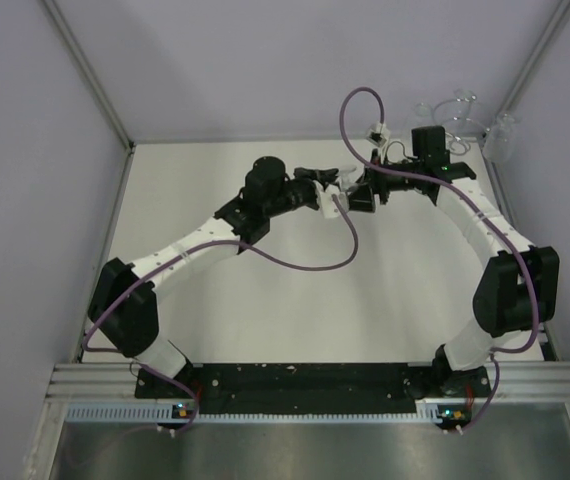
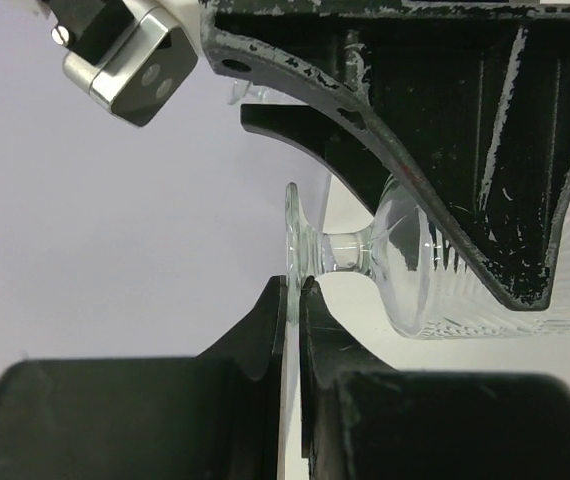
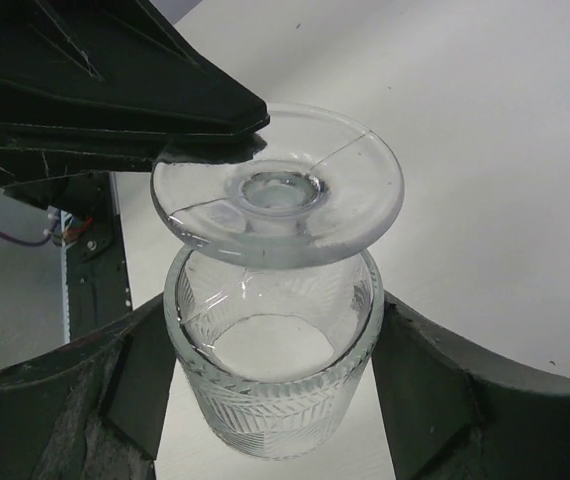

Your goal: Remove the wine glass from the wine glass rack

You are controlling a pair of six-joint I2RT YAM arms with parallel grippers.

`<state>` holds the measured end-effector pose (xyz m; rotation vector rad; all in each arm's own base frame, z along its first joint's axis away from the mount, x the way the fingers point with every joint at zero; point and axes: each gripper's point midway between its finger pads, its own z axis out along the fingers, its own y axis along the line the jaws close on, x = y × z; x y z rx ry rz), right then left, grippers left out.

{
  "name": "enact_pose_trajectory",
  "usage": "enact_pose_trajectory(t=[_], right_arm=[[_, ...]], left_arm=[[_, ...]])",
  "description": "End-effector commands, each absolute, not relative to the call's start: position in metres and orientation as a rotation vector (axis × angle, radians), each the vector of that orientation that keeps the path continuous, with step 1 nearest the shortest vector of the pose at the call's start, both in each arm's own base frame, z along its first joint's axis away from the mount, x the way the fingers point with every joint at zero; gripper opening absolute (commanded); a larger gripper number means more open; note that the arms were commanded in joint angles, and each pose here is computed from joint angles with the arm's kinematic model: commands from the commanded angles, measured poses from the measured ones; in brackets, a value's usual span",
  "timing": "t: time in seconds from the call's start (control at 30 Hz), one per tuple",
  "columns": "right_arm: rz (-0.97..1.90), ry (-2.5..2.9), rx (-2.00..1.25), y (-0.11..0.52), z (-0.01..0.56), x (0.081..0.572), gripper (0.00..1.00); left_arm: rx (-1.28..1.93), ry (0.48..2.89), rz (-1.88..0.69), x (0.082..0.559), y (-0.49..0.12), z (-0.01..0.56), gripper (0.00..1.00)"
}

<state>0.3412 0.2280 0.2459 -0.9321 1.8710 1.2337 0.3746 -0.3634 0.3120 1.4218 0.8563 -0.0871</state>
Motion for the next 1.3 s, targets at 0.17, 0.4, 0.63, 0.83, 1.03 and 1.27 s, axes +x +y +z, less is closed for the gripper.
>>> enact_pose_trajectory(t=[0.17, 0.4, 0.63, 0.83, 1.03, 1.27], right_arm=[[1.120, 1.783, -0.951, 0.221, 0.282, 0.340, 0.99], [0.842, 1.625, -1.093, 0.198, 0.289, 0.343, 0.94], [0.461, 1.462, -1.309, 0.195, 0.261, 0.357, 0.77], [0.489, 1.447, -1.352, 0.221, 0.253, 0.364, 0.64], [0.463, 1.469, -1.423, 0.248, 0.231, 0.370, 0.56], [0.470, 1.567, -1.369, 0.269, 0.228, 0.393, 0.22]], left_arm=[[1.184, 1.317, -0.298, 0.383, -0.330, 0.275, 0.00], [0.836, 1.784, -0.818, 0.382, -0.298, 0.225, 0.00], [0.682, 1.893, -1.207, 0.379, -0.295, 0.200, 0.00], [0.646, 1.905, -1.470, 0.384, -0.295, 0.190, 0.00], [0.565, 1.926, -1.592, 0.394, -0.288, 0.176, 0.00], [0.550, 1.909, -1.657, 0.402, -0.291, 0.173, 0.00]])
